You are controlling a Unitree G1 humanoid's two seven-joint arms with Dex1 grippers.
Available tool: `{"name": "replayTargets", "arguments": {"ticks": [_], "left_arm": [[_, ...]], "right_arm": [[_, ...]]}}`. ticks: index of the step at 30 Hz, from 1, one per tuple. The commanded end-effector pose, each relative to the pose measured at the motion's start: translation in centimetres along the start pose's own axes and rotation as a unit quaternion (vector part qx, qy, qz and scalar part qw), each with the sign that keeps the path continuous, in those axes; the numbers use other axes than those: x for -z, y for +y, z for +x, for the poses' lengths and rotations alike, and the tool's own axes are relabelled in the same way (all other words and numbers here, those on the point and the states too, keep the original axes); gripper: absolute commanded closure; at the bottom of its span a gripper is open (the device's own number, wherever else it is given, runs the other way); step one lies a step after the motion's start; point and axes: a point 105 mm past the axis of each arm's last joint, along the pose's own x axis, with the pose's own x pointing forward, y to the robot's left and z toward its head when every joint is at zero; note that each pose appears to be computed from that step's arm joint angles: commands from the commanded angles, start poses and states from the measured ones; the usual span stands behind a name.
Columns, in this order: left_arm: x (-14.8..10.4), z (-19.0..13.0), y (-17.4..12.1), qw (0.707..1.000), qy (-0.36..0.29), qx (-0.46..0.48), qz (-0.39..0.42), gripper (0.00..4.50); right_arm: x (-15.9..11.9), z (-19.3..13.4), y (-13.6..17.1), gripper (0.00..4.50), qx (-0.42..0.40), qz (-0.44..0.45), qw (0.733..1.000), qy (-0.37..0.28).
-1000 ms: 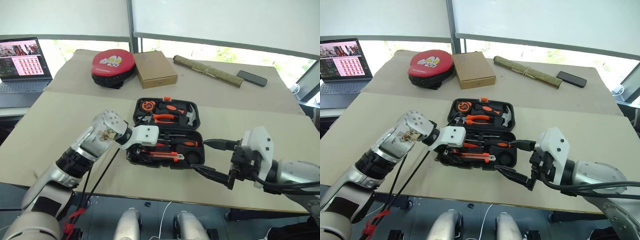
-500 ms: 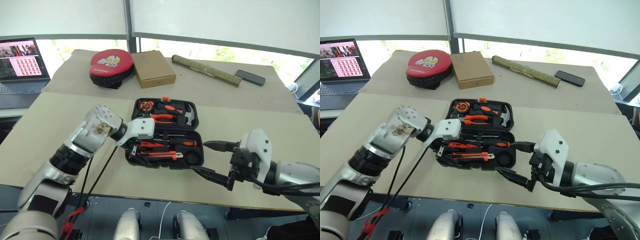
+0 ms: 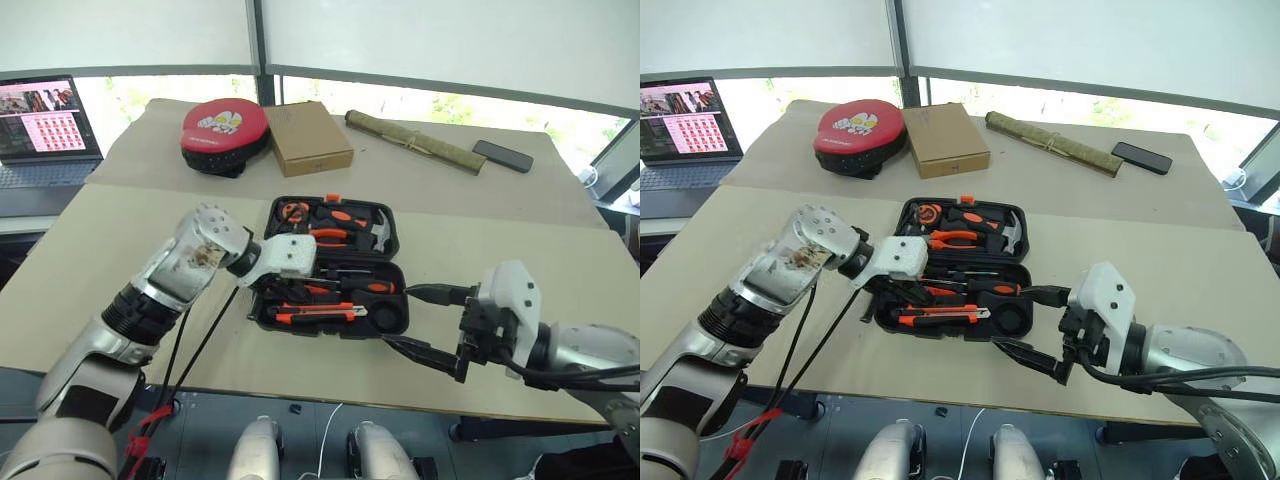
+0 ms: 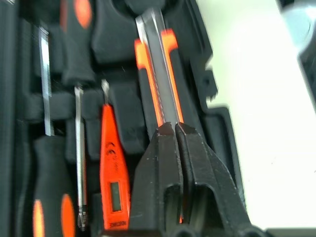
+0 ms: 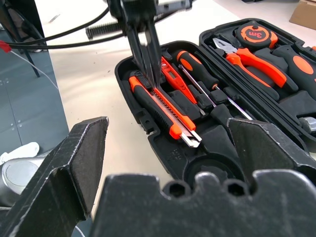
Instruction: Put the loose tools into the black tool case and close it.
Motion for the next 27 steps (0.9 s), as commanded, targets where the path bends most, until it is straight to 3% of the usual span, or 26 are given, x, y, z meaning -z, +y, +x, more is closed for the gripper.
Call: {"name": "replayTargets", "arguments": {"ticks": [1, 9, 27], "left_arm": [[0.2, -0.2, -0.1, 1.0, 0.01, 0.001, 0.016, 4.42], [3.0, 0.0, -1.3, 0.997, 0.066, 0.029, 0.03, 4.42], [4.1, 2.4, -1.7, 0.996, 0.073, 0.048, 0.015, 4.42]], "right_arm": [[-0.8, 0.0, 0.0, 0.0, 0.004, -0.017, 1.0, -0.017], [-0.8, -0.2, 0.0, 0.0, 0.009, -0.016, 1.0, -0.016], [-0.9, -0.2, 0.1, 0.0, 0.011, -0.017, 1.0, -0.017]]}}
